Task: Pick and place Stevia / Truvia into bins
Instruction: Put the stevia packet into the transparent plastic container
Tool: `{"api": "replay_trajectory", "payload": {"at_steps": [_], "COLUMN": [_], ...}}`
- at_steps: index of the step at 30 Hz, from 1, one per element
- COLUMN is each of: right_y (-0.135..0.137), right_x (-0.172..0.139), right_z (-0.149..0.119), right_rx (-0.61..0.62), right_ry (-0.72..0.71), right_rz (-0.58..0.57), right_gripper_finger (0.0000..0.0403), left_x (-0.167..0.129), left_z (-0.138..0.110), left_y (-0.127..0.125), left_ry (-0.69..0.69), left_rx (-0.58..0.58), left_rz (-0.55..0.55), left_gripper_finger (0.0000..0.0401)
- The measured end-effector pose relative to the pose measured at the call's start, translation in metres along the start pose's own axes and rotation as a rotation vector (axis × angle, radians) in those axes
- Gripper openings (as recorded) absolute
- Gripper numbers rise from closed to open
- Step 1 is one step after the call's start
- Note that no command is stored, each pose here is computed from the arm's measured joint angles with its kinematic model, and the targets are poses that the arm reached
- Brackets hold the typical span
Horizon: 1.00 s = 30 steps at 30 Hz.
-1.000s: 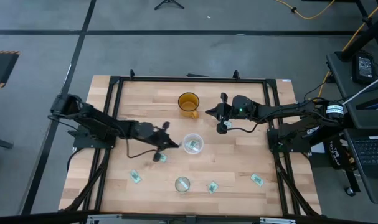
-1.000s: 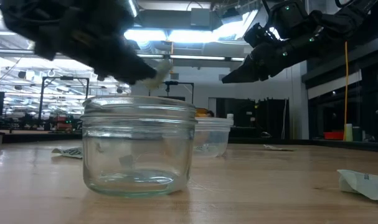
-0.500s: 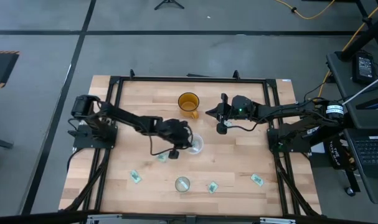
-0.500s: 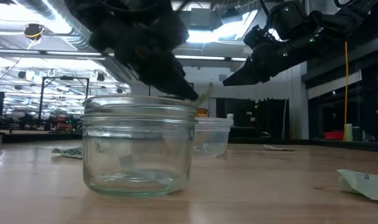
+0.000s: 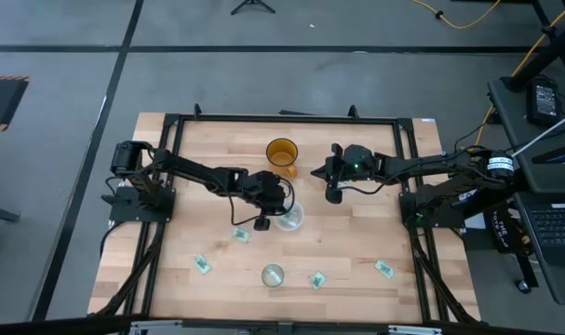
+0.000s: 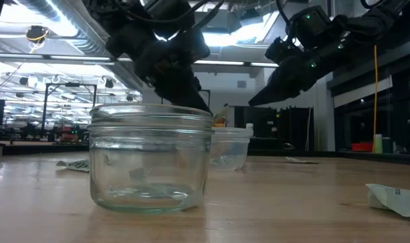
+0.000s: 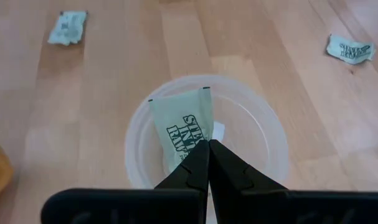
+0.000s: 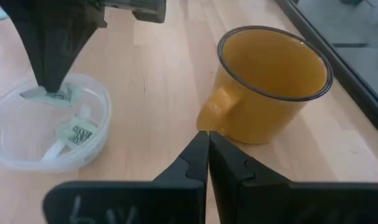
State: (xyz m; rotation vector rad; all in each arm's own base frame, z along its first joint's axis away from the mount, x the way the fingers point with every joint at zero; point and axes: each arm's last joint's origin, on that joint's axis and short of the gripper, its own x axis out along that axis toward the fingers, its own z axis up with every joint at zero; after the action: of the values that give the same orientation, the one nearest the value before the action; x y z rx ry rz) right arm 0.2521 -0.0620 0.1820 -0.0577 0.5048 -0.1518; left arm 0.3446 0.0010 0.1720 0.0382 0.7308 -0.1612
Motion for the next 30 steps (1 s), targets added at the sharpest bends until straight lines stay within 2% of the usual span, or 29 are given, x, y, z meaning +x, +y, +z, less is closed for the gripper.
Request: {"api": "replay_trajectory", "payload": {"at_steps": [12,24,27,30], "right_y": [0.0000,0.0000,0.0000,0.0025], "right_x": [0.0000,0.0000,0.0000,0.0001], "right_z": [0.0000,0.0000,0.0000,0.0003], "right_rx": [0.001,0.001,0.001,-0.002], "right_ry": [0.000,0.000,0.000,0.000], "right_rz": [0.000,0.000,0.000,0.007], "right_gripper_finger": [0.0016,0.0016,0.0016,0.0016], "left_x": [0.0000,0.0001,0.0001,-0.0019], "left_z": [0.0001,0.0020,0.0018,-0.0010], "left_y": [0.0001,0.0000,-0.0001,-0.0034], "left_ry": [-0.001,-0.022,-0.019,0.020], "left_rx": [0.017,0.020,0.028,0.048], "left_rz": [0.004,0.006,0.006,-0.001], "left_gripper_finger": [0.0005,0.0078,0.0084,0.0072]}}
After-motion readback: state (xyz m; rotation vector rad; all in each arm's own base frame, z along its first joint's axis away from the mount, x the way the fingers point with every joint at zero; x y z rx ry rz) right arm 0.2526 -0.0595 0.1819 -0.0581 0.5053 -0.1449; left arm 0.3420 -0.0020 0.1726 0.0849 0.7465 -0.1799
